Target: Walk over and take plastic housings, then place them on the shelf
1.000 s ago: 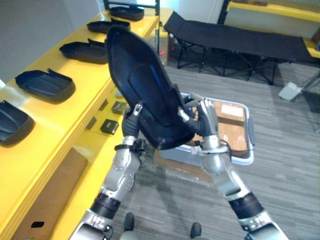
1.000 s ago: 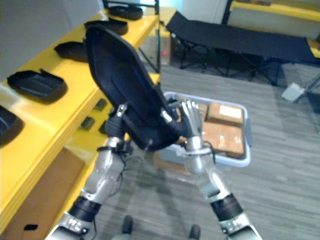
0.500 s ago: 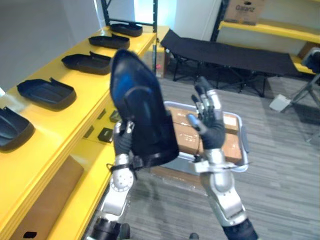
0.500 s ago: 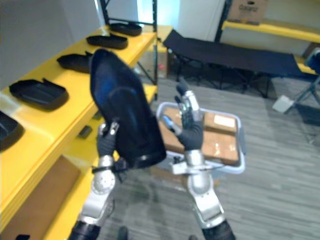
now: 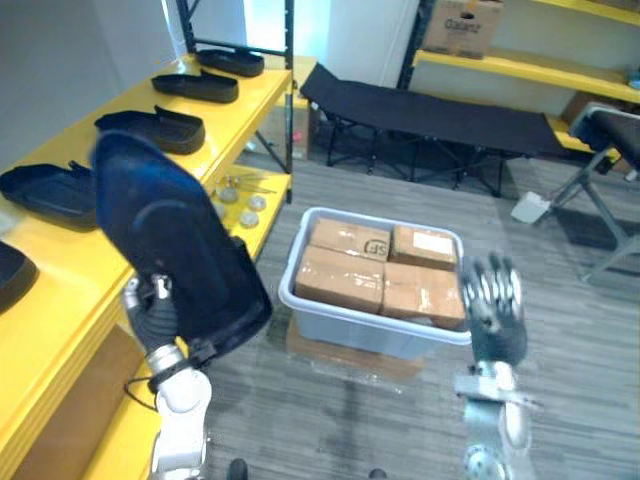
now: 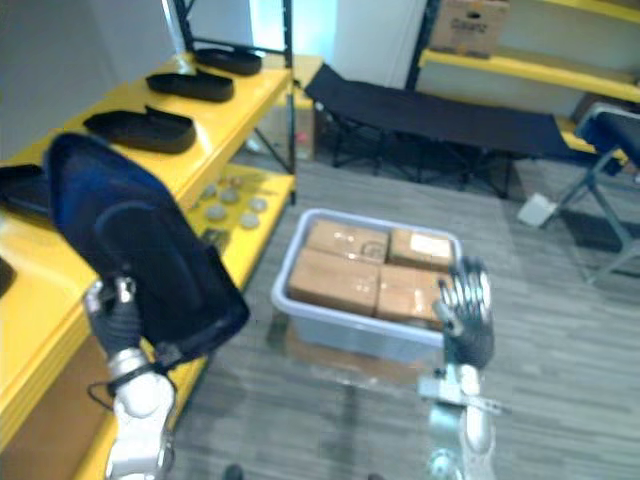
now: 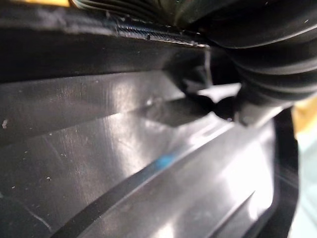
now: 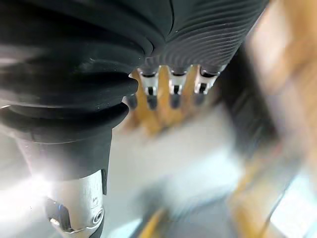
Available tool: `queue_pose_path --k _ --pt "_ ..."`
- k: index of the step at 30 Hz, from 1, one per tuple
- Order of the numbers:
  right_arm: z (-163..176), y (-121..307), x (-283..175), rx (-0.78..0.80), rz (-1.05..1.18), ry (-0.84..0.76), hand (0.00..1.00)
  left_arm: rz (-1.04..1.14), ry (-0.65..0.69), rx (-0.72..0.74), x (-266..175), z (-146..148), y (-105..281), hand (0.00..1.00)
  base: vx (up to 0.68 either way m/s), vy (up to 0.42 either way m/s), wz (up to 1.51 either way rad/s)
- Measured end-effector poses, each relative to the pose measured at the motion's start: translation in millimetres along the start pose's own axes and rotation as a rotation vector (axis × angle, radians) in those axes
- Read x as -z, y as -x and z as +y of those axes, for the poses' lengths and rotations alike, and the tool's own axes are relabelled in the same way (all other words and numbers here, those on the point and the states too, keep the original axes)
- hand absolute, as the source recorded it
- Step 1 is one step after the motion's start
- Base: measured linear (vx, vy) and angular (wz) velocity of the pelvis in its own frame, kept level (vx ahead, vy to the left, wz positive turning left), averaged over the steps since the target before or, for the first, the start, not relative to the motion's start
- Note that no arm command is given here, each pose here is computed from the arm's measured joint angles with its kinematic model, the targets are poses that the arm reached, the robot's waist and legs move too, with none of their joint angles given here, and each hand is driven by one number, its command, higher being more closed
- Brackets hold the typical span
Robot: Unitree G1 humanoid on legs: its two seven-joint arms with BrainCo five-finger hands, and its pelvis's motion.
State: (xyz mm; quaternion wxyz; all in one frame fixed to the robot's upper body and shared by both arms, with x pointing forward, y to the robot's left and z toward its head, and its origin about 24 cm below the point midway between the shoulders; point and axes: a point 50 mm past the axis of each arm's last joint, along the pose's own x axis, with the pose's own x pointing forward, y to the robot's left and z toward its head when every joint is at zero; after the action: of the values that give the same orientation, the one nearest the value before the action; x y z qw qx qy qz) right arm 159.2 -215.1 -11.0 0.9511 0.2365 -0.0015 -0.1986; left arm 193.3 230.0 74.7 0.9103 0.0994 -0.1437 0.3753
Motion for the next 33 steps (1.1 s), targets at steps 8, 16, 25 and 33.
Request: queue_pose_path --k 8,16,25,33 --pt "-111.4 98.3 114.0 0.507 0.78 0.307 0.0 -0.029 0.067 -0.129 -10.8 24.0 -0.2 1.0 0.02 -0.01 0.18" --pt "-97.7 91.0 134.1 0.478 0.889 0.315 0.0 -0.168 0.023 -0.336 -37.1 67.7 -9.6 1.0 0.03 -0.017 1.1" --pt "-62.9 30.6 130.8 0.294 0.791 0.4 0.0 -0.186 -0.069 -0.371 -43.8 86.2 7.6 1.0 0.03 0.013 0.51" --pt "-68.3 16.5 118.4 0.271 0.739 0.489 0.0 -0.212 -0.046 -0.319 -48.9 80.8 6.1 1.0 -0.03 0.093 0.35"
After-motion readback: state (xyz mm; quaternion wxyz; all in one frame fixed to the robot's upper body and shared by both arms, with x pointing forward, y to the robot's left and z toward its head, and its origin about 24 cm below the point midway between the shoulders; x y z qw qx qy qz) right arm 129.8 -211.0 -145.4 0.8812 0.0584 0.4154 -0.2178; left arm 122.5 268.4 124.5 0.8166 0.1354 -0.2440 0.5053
